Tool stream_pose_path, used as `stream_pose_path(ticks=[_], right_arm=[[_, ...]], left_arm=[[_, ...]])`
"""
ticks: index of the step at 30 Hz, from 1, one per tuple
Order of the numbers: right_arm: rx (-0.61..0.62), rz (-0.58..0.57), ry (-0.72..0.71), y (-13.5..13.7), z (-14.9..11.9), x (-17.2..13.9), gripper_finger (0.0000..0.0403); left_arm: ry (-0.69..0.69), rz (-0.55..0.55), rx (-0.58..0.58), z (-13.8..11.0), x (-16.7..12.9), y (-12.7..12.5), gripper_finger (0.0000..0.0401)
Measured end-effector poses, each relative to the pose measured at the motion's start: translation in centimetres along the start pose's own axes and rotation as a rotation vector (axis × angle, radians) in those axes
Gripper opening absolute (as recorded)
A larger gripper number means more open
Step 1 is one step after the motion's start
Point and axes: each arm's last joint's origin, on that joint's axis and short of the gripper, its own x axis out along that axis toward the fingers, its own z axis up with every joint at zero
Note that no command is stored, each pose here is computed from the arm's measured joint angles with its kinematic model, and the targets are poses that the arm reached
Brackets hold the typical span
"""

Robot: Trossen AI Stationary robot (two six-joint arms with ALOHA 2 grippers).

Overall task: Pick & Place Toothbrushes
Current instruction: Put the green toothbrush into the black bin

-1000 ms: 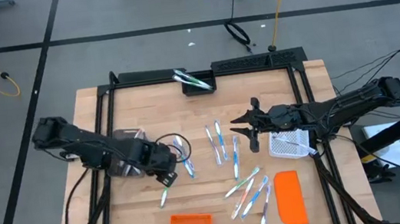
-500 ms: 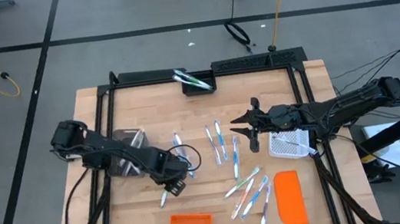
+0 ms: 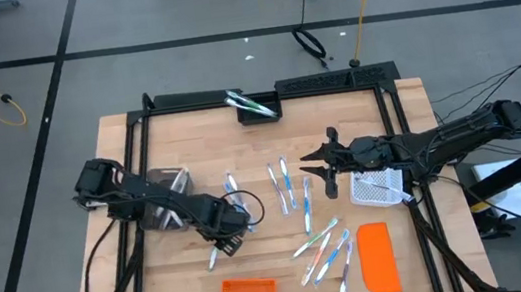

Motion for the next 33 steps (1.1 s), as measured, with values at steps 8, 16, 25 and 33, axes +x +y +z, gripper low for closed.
stream_pose_path(ticks=[8, 16, 25, 33], right_arm=[[0.000, 0.000, -0.001, 0.0, 0.0, 0.0, 0.0112], [0.001, 0.000, -0.003, 0.0, 0.0, 0.0, 0.0112], [0.000, 0.000, 0.003, 0.0, 0.0, 0.0, 0.0112], [0.000, 0.000, 0.001, 0.0, -0.4, 0.0, 0.0112]], left_arm=[[0.006, 0.021, -0.007, 0.4, -0.1, 0.4, 0.0065], [-0.136, 0.070, 0.008, 1.3, -1.5, 0.7, 0.0022], [-0.230, 0.065, 0.039, 1.8, -4.4, 0.3, 0.0013], [-0.442, 0.081, 0.105, 1.9, -9.0, -0.1, 0.0016]])
